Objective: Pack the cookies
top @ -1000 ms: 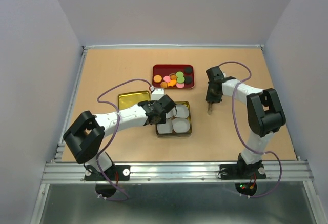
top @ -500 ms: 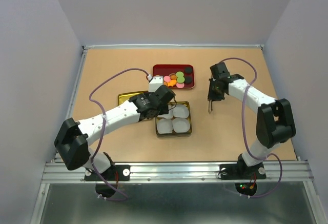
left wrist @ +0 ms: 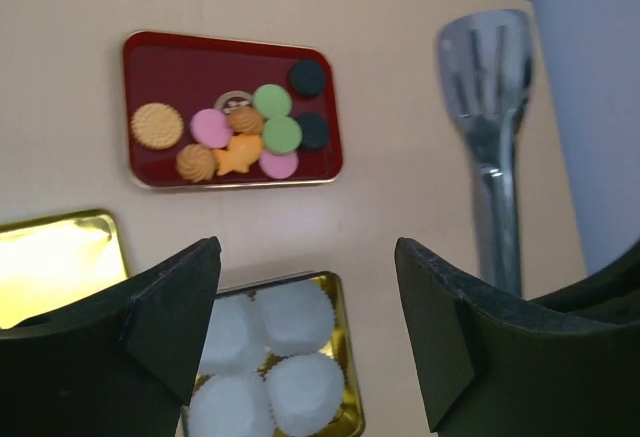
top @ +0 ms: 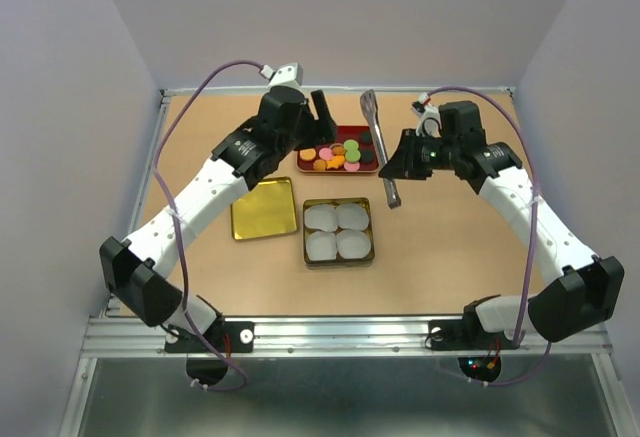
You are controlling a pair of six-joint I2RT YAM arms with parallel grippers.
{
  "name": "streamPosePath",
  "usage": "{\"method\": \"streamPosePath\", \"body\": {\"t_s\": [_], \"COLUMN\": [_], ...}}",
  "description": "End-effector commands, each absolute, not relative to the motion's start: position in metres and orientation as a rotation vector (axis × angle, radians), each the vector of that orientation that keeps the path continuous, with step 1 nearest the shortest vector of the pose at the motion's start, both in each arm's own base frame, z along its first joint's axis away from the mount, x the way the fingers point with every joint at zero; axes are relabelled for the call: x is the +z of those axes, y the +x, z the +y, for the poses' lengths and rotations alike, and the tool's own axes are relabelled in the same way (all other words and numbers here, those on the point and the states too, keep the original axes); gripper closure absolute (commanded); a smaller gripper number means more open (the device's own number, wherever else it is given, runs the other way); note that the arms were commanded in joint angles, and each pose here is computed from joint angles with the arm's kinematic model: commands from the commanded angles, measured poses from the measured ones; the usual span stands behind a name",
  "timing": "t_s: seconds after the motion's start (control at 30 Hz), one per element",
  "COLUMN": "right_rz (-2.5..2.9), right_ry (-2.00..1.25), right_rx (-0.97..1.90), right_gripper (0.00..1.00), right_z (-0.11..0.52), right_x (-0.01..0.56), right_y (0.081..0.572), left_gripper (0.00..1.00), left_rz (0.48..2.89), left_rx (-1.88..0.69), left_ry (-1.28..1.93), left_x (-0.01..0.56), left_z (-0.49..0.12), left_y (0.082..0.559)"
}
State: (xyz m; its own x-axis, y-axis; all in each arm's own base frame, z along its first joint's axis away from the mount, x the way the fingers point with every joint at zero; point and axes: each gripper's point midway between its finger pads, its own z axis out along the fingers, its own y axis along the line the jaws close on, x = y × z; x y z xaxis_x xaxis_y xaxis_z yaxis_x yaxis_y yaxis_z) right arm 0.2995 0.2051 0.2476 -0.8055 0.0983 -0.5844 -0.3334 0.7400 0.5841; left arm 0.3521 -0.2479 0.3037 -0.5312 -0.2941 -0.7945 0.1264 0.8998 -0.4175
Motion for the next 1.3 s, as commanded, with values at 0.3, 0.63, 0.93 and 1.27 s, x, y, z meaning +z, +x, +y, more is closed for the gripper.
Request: {"method": "streamPosePath", "body": {"t_s": [0.3,0.63,0.93,1.27], "right_rz": [2.233,2.21,2.13,2.12], "right_ry": [-0.369,-0.392,-0.354,-0.248], "right_rx": [1.17,1.207,1.238,1.088], "right_gripper": [0.97,0.97,0.97,0.37], "right_z": [0.25,0.262,0.262,0.25], "right_x": [0.292,0.302,0.318,0.307], "right_y": [0.281,0.281,0.277,0.291], "left_gripper": [0.18,0.28,0.84,0.92], "left_rz": [2.043,2.059,2.11,2.133], "left_rx": [-0.916,-0.956,-0.959,-1.073], "left_ry": [0.077,-0.015,-0.077,-0.175], "left_x": [0.317,0.301,0.282,0.286], "left_z": [-0.355,-0.367,-0.367,-0.371], "left_y": [0.351,0.35,0.351,0.344]}}
